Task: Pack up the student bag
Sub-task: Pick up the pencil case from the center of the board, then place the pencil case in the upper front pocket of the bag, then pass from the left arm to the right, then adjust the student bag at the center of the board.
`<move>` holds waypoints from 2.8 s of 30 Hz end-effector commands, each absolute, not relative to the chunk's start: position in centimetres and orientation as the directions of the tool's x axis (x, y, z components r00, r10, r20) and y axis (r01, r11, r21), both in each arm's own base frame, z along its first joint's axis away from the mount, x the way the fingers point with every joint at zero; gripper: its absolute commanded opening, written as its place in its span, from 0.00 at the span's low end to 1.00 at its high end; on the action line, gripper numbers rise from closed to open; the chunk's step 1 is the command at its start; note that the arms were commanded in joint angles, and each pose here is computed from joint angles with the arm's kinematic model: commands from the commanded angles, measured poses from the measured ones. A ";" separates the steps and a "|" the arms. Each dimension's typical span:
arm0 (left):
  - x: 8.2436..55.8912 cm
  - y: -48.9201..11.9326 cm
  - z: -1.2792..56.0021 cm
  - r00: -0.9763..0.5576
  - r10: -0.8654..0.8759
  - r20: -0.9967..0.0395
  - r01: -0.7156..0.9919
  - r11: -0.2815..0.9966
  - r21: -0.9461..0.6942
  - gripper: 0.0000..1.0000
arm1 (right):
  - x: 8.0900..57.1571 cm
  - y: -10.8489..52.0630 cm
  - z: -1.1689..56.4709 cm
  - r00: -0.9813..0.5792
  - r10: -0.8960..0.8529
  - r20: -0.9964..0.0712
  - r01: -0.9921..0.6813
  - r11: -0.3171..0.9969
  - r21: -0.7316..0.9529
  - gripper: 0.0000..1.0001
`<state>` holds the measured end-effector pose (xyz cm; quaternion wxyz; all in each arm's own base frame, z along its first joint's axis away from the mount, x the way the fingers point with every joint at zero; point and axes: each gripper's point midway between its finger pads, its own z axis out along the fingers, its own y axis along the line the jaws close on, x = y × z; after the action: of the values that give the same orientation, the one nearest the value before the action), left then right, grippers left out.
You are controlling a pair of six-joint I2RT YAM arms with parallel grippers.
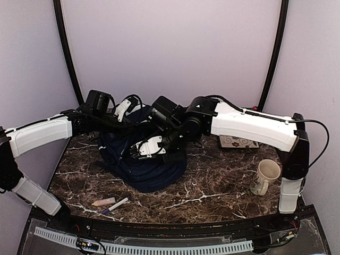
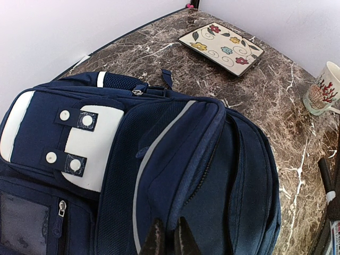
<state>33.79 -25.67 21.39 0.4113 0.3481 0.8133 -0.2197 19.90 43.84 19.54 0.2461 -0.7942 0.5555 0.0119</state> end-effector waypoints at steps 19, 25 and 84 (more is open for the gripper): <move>34.5 -25.7 25.0 -0.347 0.340 -0.874 0.750 0.660 -0.040 0.00 | 30.9 48.3 18.5 0.404 -0.874 -0.268 -0.597 -0.030 -0.802 0.36; 34.7 -25.7 24.5 -0.357 0.348 -0.867 0.747 0.663 -0.042 0.00 | 30.0 45.3 20.4 0.299 -0.851 -0.433 -0.774 0.050 -0.632 0.37; 33.3 -13.7 11.0 -0.780 -0.052 -0.624 0.004 0.996 -0.087 0.00 | 33.1 37.6 21.9 -0.148 -0.481 -0.864 -0.976 0.214 0.047 0.00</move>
<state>32.26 -13.94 12.92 0.3356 0.0205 0.9404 -0.0508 33.26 37.89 19.15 0.3564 -0.5561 0.6884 0.2997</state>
